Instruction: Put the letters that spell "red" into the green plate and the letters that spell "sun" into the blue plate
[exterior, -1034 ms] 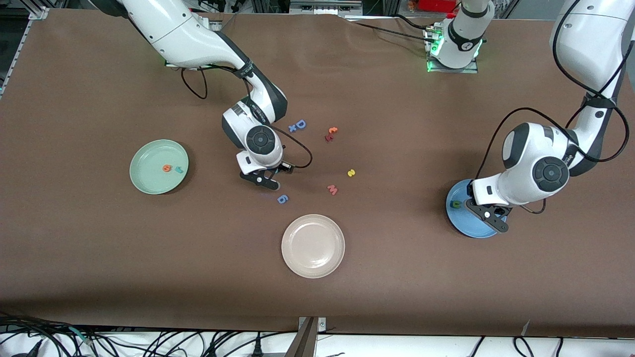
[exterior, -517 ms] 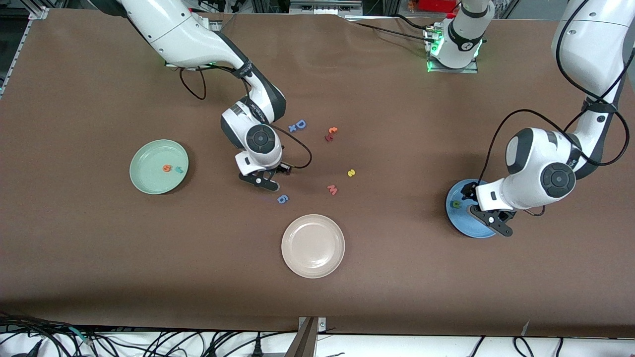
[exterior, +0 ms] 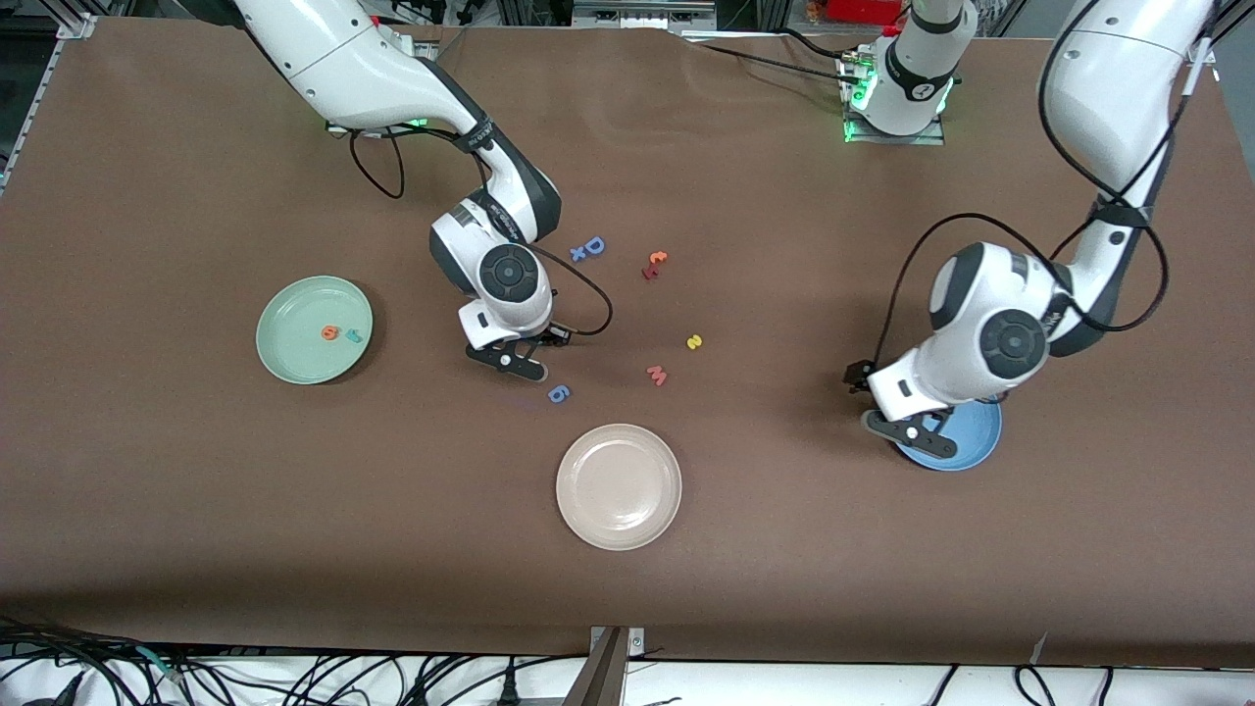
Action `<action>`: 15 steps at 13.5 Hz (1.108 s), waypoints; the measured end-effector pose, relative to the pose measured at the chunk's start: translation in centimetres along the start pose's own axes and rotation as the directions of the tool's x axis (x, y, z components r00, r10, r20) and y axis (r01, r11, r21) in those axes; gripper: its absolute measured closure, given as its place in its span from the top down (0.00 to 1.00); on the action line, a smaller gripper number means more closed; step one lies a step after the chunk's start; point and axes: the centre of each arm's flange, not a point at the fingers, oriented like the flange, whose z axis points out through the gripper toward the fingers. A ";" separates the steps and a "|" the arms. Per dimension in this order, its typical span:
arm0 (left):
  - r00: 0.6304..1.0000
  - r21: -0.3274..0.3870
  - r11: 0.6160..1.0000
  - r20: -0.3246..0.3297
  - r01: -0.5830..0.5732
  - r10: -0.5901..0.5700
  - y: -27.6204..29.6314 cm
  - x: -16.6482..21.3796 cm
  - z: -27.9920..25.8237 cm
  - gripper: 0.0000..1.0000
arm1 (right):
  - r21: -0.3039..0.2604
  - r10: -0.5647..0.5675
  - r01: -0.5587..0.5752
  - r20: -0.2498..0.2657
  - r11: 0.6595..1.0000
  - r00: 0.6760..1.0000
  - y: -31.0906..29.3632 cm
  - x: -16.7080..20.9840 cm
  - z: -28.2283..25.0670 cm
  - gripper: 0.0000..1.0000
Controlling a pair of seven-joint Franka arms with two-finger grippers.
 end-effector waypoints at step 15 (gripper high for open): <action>0.884 -0.016 0.885 0.072 0.465 -0.463 21.2 0.4 4.3 1.00 | 0.023 -0.015 0.016 -0.013 1.000 1.000 0.0 -0.1 0.0 0.51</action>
